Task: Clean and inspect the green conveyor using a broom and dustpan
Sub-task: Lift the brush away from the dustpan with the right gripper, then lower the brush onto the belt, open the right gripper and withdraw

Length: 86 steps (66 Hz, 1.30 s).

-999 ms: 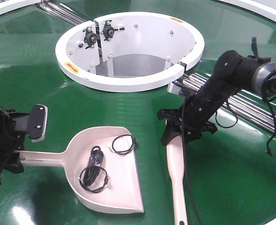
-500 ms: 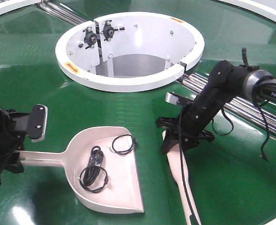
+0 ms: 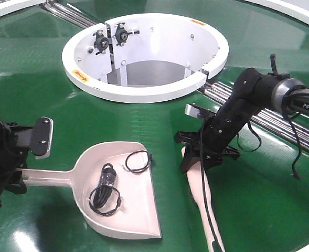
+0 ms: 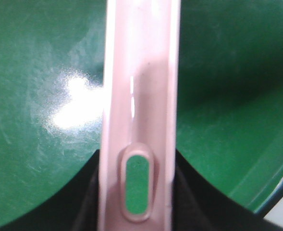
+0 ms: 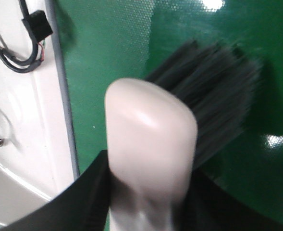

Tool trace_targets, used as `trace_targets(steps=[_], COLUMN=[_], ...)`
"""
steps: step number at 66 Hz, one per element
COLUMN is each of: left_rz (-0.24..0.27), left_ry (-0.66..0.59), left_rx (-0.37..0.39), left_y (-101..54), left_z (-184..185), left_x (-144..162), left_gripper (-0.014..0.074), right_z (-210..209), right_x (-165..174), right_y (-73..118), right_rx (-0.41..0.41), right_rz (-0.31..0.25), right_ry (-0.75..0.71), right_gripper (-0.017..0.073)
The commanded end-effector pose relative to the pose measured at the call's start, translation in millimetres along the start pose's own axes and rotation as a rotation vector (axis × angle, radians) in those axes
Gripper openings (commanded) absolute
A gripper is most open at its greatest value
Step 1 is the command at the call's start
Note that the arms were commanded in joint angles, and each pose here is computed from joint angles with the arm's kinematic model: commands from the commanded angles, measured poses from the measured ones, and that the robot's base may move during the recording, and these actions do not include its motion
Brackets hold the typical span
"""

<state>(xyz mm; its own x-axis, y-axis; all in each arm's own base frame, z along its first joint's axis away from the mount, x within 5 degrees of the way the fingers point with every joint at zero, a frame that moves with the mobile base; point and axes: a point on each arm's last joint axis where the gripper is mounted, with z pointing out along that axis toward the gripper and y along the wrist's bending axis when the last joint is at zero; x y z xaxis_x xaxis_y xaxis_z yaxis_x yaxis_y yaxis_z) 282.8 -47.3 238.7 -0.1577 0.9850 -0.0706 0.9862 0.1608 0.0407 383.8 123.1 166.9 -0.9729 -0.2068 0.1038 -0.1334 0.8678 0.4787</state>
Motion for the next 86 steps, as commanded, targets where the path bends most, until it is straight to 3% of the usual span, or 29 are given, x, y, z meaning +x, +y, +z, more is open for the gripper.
trace_targets(steps=[1,20,27,52,65,86], left_rz=[-0.024,-0.024,-0.024,-0.024,-0.024,-0.024], left_ry=[-0.057,-0.057,-0.057,-0.057,-0.057,-0.057], left_rx=[-0.075,-0.075,-0.075,-0.075,-0.075,-0.075], left_y=[1.7,1.7,1.7,1.7,1.7,1.7], left_z=[-16.1,-16.1,-16.1,-16.1,-16.1,-16.1], left_x=[-6.0,-6.0,-6.0,-6.0,-6.0,-6.0], left_gripper=[-0.0022,-0.0022,-0.0022,-0.0022,-0.0022,-0.0022], right_z=[-21.1,-21.5,-21.5,-22.6,-34.4,-77.7], right_x=[5.0,4.7,4.7,5.0,9.2,18.4], right_y=[7.7,8.0,8.0,8.6,14.0,32.2], right_rx=[0.002,0.002,0.002,0.002,0.015,0.081], right_rz=[-0.041,-0.042,-0.042,-0.044,-0.075,-0.146], right_ry=[-0.013,-0.014,-0.014,-0.017,-0.046,-0.255], right_gripper=[0.0138,0.0430,0.0496,0.0510,0.0510,0.0510])
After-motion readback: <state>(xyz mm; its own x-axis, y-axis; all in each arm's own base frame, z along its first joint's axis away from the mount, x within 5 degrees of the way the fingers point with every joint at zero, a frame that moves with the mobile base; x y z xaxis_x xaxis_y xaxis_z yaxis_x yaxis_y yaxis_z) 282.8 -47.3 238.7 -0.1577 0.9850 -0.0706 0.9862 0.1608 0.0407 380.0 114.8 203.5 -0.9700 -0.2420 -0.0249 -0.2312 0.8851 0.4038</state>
